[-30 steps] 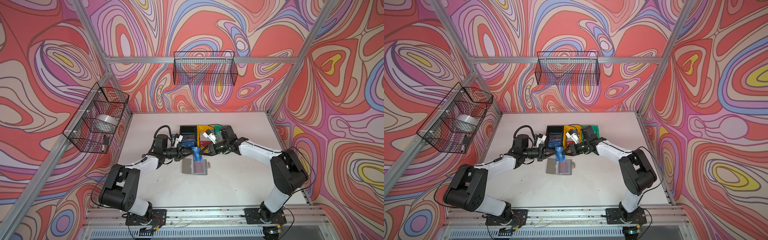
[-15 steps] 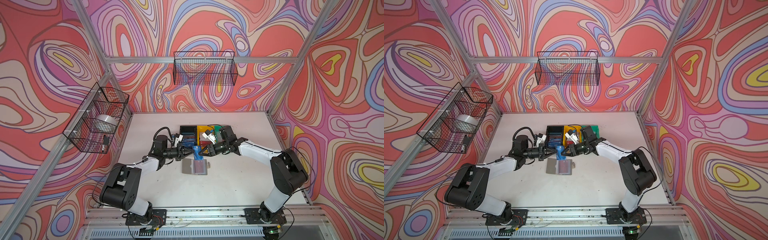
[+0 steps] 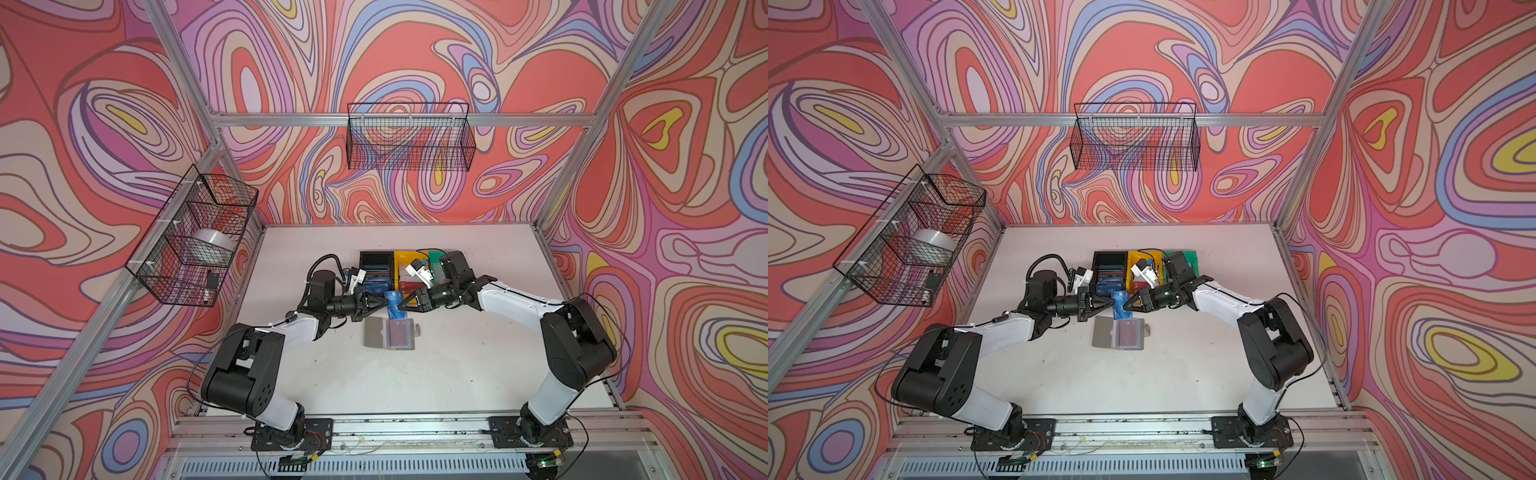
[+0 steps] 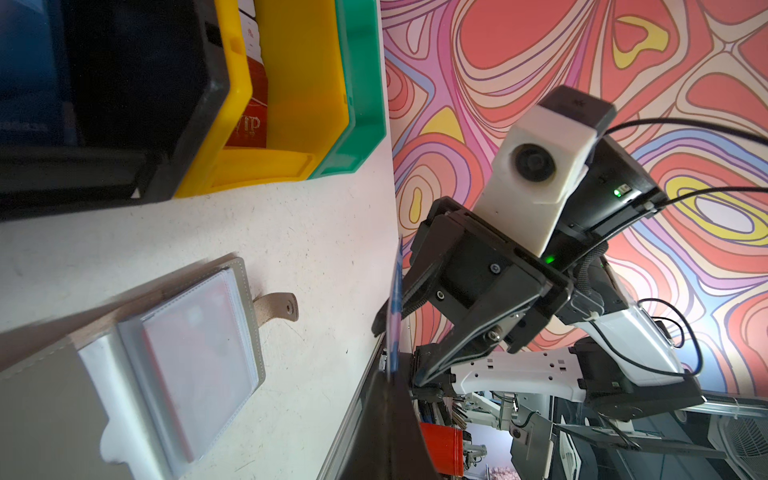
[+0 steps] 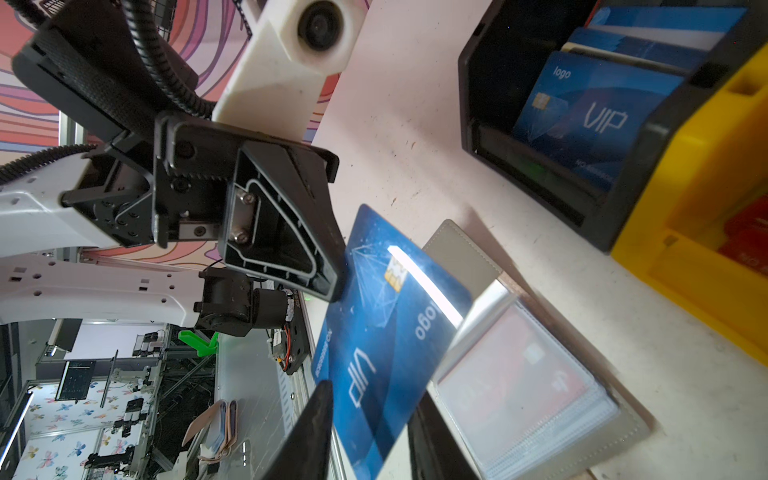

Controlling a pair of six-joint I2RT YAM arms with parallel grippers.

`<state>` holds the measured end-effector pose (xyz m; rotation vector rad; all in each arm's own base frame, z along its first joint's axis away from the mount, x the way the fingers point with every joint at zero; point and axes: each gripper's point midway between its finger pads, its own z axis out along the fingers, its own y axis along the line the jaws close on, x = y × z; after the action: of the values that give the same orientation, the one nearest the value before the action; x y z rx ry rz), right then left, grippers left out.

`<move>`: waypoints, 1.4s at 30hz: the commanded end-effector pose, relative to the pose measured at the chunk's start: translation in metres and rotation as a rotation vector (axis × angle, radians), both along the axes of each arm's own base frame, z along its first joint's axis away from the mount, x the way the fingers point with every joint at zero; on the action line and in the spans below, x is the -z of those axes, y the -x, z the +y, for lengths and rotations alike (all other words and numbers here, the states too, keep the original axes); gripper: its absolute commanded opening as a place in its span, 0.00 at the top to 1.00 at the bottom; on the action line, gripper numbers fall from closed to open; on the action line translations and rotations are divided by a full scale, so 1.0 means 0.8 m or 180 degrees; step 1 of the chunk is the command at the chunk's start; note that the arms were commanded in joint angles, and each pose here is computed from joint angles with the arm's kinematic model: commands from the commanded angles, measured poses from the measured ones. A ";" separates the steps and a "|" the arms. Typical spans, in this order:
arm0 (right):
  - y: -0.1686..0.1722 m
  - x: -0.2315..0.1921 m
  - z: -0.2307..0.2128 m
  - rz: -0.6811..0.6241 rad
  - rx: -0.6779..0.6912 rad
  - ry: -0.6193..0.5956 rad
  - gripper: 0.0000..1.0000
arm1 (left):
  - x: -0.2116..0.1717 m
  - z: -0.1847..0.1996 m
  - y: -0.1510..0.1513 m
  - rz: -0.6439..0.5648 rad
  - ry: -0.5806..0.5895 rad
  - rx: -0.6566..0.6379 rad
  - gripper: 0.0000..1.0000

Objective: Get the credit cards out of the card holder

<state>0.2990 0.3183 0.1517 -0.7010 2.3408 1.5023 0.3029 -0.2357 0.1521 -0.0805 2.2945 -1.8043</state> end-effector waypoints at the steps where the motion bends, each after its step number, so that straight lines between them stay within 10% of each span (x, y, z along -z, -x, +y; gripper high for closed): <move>1: -0.002 -0.005 0.004 -0.0021 -0.0070 -0.0108 0.71 | 0.002 -0.003 0.004 -0.0019 -0.0005 0.0066 1.00; 16: 0.003 -0.018 0.007 -0.0040 -0.0168 -0.0179 0.99 | 0.004 -0.003 0.006 -0.0037 -0.0068 0.0108 0.90; 26: 0.008 -0.021 -0.001 -0.0095 -0.0203 -0.0012 1.00 | 0.004 0.016 0.000 -0.0038 -0.0193 0.0036 0.72; 42: -0.067 -0.037 -0.036 -0.0826 -0.0210 0.1377 1.00 | 0.003 0.034 -0.009 -0.0098 -0.0704 -0.0078 0.66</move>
<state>0.3469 0.3086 0.2041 -0.9464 2.3565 1.0637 0.3050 -0.2130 0.1471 -0.0477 2.4322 -1.5622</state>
